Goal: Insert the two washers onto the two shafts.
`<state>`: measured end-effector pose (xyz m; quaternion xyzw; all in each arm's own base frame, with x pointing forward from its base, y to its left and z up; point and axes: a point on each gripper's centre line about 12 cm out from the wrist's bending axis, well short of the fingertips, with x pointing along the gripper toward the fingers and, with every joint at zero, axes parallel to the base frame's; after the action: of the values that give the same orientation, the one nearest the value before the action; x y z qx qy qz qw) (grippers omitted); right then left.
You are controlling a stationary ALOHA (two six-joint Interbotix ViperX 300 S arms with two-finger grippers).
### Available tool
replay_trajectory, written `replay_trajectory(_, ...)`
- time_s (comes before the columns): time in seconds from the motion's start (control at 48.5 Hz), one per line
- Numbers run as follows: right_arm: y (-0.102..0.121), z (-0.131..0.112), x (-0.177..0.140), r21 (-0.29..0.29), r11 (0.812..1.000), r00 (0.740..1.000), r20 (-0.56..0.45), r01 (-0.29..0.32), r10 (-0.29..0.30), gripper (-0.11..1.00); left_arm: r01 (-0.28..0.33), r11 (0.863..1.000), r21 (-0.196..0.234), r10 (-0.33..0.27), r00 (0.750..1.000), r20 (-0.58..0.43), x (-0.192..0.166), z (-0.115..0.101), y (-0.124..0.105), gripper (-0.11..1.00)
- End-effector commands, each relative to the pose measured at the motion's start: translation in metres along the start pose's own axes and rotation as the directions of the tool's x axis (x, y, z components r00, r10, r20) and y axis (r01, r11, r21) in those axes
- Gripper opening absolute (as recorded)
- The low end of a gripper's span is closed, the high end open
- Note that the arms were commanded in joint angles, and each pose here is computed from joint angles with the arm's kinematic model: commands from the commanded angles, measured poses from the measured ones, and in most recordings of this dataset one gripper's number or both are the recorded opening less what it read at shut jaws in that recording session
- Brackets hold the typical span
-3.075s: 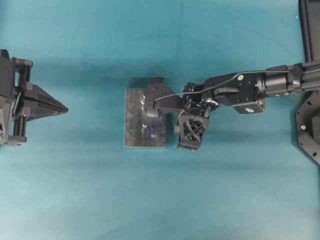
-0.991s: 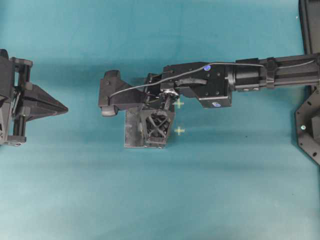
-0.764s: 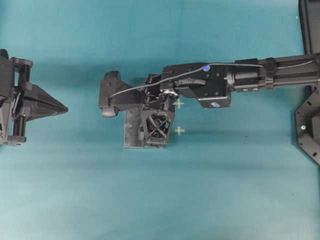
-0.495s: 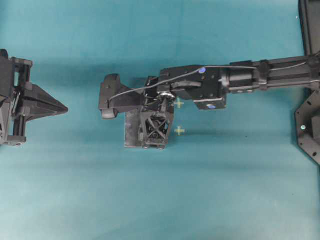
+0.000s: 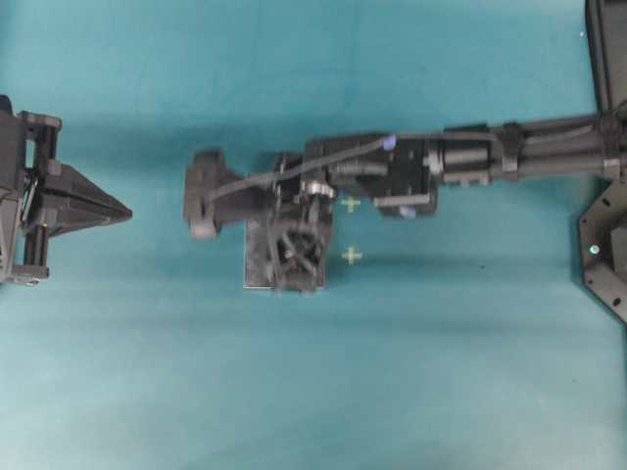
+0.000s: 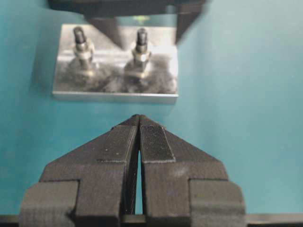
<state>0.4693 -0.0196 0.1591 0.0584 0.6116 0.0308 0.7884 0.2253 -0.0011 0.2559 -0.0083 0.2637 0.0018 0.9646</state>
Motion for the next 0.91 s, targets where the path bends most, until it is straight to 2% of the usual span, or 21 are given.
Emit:
replay_trajectory(0.0,-0.007,0.008,-0.017,0.008,1.000,0.999,0.043,0.008,-0.008,0.86,0.000,1.000,0.000,0.000,1.000,0.026,-0.002,0.007,0.000,0.00)
replay_trajectory(0.103,-0.001,0.007,-0.014,-0.002,1.000,1.000,0.028,0.002,-0.002,0.86,0.002,1.000,0.001,-0.002,1.000,0.026,-0.002,0.007,0.000,0.00)
replay_trajectory(0.33,0.035,0.005,-0.011,-0.071,0.997,1.000,0.002,-0.024,0.025,0.86,0.002,1.000,0.001,-0.002,1.000,0.026,-0.002,0.007,0.000,0.00)
replay_trajectory(0.413,0.033,0.005,-0.009,-0.068,0.997,1.000,-0.002,-0.022,0.022,0.86,0.002,1.000,0.001,-0.002,1.000,0.026,-0.002,0.007,0.000,0.00)
replay_trajectory(0.702,0.003,0.008,-0.012,-0.005,1.000,1.000,0.010,-0.004,0.004,0.86,0.000,1.000,0.001,0.000,1.000,0.028,-0.002,0.008,0.000,0.00)
replay_trajectory(0.764,0.009,0.008,-0.011,-0.010,1.000,1.000,0.002,-0.015,0.015,0.86,0.002,1.000,0.001,-0.002,1.000,0.028,-0.002,0.008,0.000,0.00)
replay_trajectory(0.887,0.033,0.005,-0.011,-0.039,0.998,0.998,-0.024,-0.056,0.055,0.86,0.001,1.000,0.002,-0.001,1.000,0.028,-0.002,0.008,0.000,0.00)
